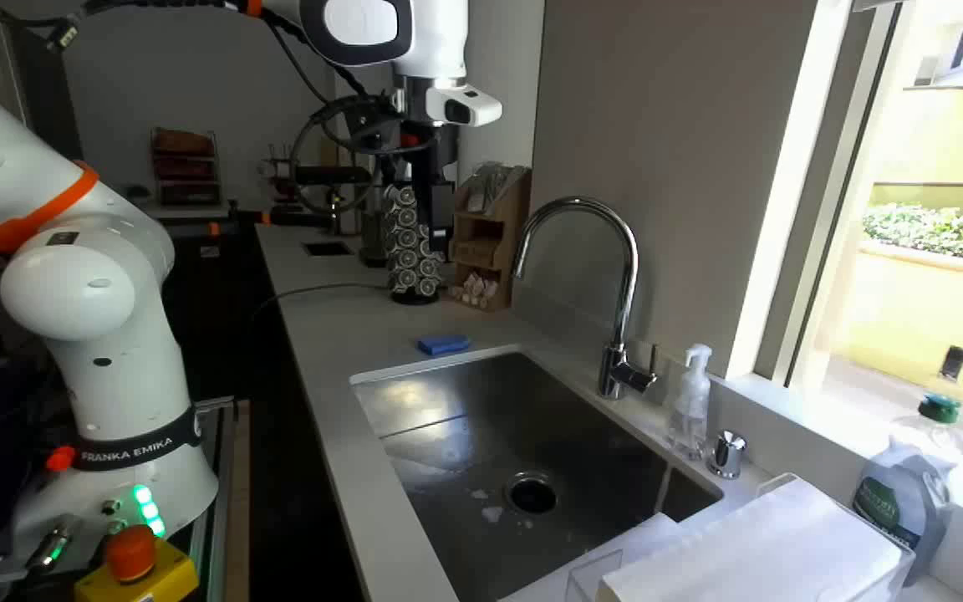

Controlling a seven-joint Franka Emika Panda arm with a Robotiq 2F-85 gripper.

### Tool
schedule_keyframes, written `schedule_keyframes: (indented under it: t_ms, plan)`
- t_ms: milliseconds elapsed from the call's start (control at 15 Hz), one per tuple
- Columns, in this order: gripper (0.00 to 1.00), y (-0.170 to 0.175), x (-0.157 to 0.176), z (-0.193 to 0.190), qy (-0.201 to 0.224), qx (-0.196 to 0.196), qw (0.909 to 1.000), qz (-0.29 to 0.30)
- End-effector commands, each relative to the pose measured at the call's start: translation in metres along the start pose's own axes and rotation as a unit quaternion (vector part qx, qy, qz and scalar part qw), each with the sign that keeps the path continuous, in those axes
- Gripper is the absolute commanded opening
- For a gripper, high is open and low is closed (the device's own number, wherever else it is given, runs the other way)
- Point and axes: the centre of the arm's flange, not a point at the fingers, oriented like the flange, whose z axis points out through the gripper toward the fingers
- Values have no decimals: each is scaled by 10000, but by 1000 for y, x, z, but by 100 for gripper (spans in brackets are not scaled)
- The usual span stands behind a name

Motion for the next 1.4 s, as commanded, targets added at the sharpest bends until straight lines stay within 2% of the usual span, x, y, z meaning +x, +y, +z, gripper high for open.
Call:
schedule_keyframes:
  t_ms: [0, 667, 933, 1333]
  plan:
    - [100, 0, 0, 0, 0, 0, 10000, 0]
    - [100, -2, 2, 4, -34, 1, 10000, -36]
    - [100, -25, 21, 49, -332, 18, 9981, -512]
    - [100, -68, 47, 117, -263, 8, 9913, -1291]
